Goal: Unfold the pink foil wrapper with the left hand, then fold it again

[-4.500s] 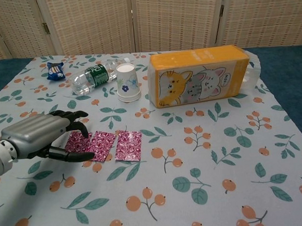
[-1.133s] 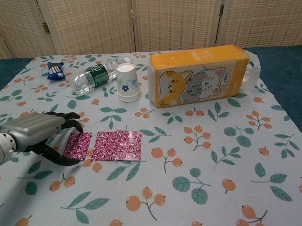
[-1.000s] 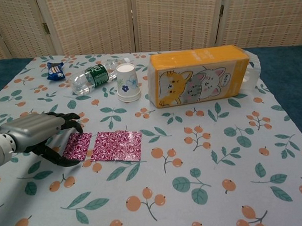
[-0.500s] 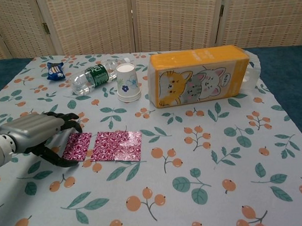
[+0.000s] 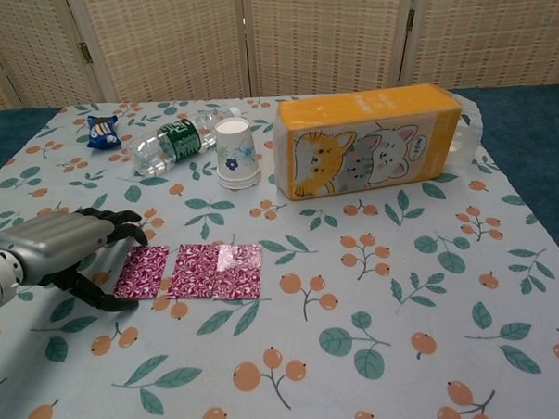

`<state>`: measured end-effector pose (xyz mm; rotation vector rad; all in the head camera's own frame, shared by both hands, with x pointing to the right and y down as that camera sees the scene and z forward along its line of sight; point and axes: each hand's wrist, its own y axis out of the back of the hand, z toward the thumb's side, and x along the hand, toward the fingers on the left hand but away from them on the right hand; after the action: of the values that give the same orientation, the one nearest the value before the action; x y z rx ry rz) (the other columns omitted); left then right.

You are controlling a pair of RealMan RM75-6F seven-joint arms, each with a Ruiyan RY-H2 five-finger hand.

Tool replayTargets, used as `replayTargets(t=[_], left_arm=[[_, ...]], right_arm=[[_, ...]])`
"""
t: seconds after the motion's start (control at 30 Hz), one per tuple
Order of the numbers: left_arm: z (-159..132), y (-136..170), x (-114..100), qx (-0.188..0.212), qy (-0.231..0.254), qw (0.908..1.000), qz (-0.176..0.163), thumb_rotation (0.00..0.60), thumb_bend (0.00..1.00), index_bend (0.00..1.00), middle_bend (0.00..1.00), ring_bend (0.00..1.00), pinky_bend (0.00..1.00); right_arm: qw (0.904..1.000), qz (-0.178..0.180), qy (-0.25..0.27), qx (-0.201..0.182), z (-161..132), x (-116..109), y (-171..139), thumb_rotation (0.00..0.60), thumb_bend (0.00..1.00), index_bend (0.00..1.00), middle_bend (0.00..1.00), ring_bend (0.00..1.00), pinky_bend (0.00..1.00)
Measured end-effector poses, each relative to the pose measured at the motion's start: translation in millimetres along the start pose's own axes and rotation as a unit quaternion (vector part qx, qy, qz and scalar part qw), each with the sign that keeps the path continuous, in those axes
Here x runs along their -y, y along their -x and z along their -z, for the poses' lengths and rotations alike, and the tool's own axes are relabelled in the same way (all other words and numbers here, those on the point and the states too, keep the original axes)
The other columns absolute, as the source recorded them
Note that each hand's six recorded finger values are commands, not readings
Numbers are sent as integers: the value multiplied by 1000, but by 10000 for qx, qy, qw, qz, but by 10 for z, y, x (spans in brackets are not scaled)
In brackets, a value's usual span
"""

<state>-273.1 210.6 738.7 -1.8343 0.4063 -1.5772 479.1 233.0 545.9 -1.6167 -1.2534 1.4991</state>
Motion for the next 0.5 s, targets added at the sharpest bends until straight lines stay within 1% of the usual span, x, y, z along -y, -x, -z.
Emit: replayTargets(t=[0.1,0.2,0.37,0.5], left_arm=[[3,-8,5,1,17,10000,-3,415,240,207,0,0,0],[-5,-16,0,12,26,10000,-39,438,240,230,0,0,0],[-27,-26,-14,43,56,9999,-91,457,243,269,0,0,0],[-38,-29,-28,64,75,9999,-120,445,244,301,0,0,0]], right_arm=[[10000,3,-1,-8,-6,-1,-1,600,447,0,64,0,0],[10000,10,-4,-4,-6,-7,-7,600,447,0,64,0,0],[10000,19,-2,3,-4,-13,-12,600,447,0,64,0,0],[10000,17,-3,1,-5,-11,-8,600,447,0,64,0,0]])
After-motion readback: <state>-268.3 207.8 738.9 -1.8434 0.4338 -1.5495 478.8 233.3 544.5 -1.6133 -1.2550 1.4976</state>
